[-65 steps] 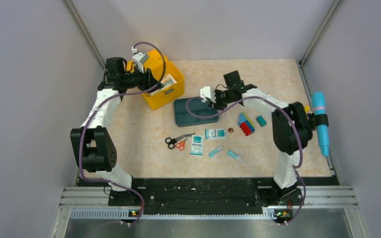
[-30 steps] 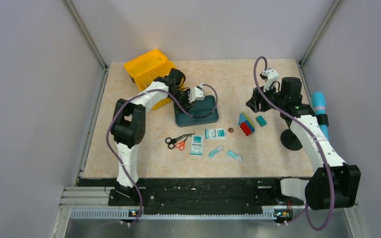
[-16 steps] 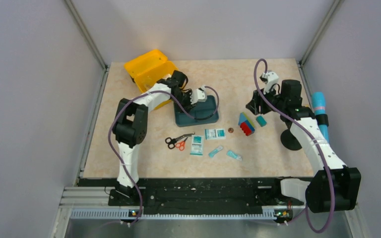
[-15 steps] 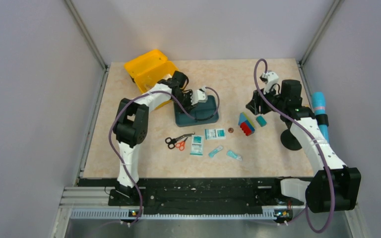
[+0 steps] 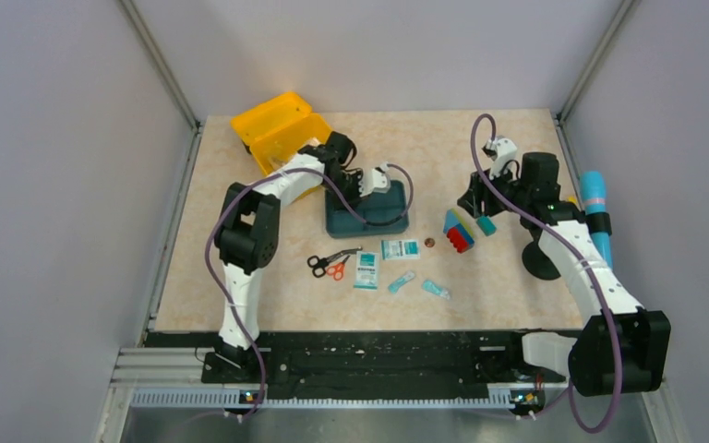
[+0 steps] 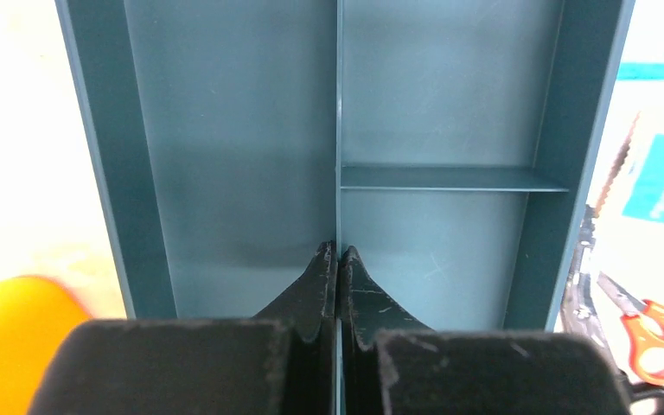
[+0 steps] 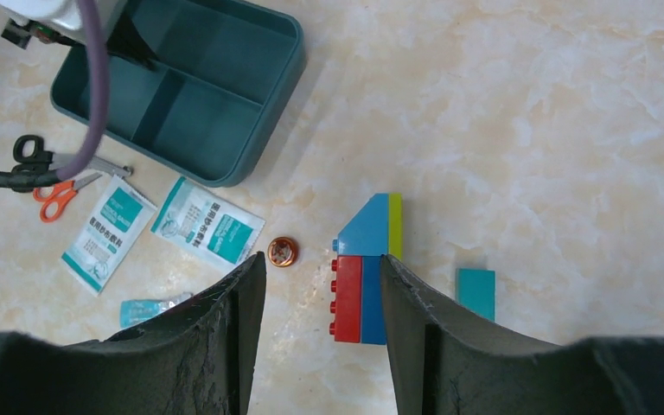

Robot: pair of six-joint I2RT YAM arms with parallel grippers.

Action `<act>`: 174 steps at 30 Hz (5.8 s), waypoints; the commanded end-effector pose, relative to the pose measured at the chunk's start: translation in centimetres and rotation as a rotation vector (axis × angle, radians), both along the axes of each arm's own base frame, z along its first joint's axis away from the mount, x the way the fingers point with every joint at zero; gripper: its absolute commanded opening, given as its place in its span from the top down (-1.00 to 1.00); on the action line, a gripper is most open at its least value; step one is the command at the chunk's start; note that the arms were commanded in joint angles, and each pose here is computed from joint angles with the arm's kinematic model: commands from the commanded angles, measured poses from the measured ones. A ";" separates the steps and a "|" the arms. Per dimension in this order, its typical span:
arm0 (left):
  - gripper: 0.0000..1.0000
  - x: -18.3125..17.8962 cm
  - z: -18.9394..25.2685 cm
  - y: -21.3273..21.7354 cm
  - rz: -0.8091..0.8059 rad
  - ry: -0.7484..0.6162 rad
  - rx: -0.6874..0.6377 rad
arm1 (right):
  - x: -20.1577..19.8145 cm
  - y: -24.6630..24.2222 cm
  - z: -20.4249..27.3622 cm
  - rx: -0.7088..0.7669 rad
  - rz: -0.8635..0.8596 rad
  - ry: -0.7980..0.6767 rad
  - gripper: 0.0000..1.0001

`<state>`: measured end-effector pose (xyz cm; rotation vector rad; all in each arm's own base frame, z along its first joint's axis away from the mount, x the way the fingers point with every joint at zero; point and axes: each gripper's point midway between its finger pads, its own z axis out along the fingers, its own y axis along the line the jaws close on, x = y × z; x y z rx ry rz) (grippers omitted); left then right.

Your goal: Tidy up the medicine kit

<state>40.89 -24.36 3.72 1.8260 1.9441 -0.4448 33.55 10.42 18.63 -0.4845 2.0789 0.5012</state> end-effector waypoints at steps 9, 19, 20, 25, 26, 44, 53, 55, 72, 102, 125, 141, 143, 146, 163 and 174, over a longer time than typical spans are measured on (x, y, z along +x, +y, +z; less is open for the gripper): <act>1.00 3.2 23.5 0.6 0.244 -0.405 -0.206 | 1.3 0.1 1.1 -0.003 -0.007 -0.045 -0.01; 1.00 9.2 27.0 10.5 0.523 -0.541 -0.131 | 1.8 0.6 0.2 0.033 -0.008 -0.013 -0.01; 1.00 9.8 26.9 11.3 0.541 -0.554 -0.118 | 1.8 0.6 0.1 0.035 -0.011 -0.009 -0.01; 1.00 12.8 24.4 14.7 0.613 -0.569 -0.032 | 1.7 0.7 -0.2 0.049 -0.015 0.005 -0.01; 1.00 13.3 23.6 15.0 0.619 -0.560 -0.019 | 1.6 0.7 -0.3 0.049 -0.016 0.009 -0.01; 1.00 13.8 17.0 17.8 0.608 -0.413 0.064 | 1.1 0.4 -1.5 0.031 -0.020 0.034 -0.02; 1.00 10.8 18.0 16.2 0.542 -0.349 -0.023 | 1.1 0.5 -2.4 0.031 -0.019 0.052 -0.03; 1.00 10.2 18.3 15.8 0.526 -0.337 -0.036 | 1.2 0.4 -2.6 0.031 -0.021 0.055 -0.04; 1.00 9.8 19.6 15.9 0.548 -0.361 -0.033 | 1.3 0.4 -3.9 0.035 -0.027 0.077 -0.07; 1.00 10.1 12.3 17.2 0.565 -0.123 -0.024 | 0.7 0.5 -5.5 0.025 -0.015 0.131 -0.10; 0.91 6.9 8.8 14.2 0.570 0.115 -0.108 | 0.4 0.5 -5.8 0.029 -0.020 0.143 -0.11; -0.09 8.5 23.6 16.5 0.755 -0.357 -0.216 | -1.3 5.9 -4.6 -0.073 0.512 0.032 -0.07; -0.12 8.3 25.7 16.2 0.787 -0.401 -0.289 | -1.9 7.1 -5.3 -0.138 0.638 0.001 -0.01; -0.12 7.4 28.5 15.5 0.927 -0.387 -0.469 | -2.7 8.7 -6.5 -0.209 0.790 -0.032 0.09; -0.01 -3.6 22.9 10.3 1.012 -0.136 -0.843 | -4.3 14.2 -14.0 -0.444 1.126 -0.091 -0.03; -0.01 -3.1 23.4 11.1 1.012 -0.198 -0.837 | -4.1 13.8 -16.6 -0.553 1.126 -0.074 0.11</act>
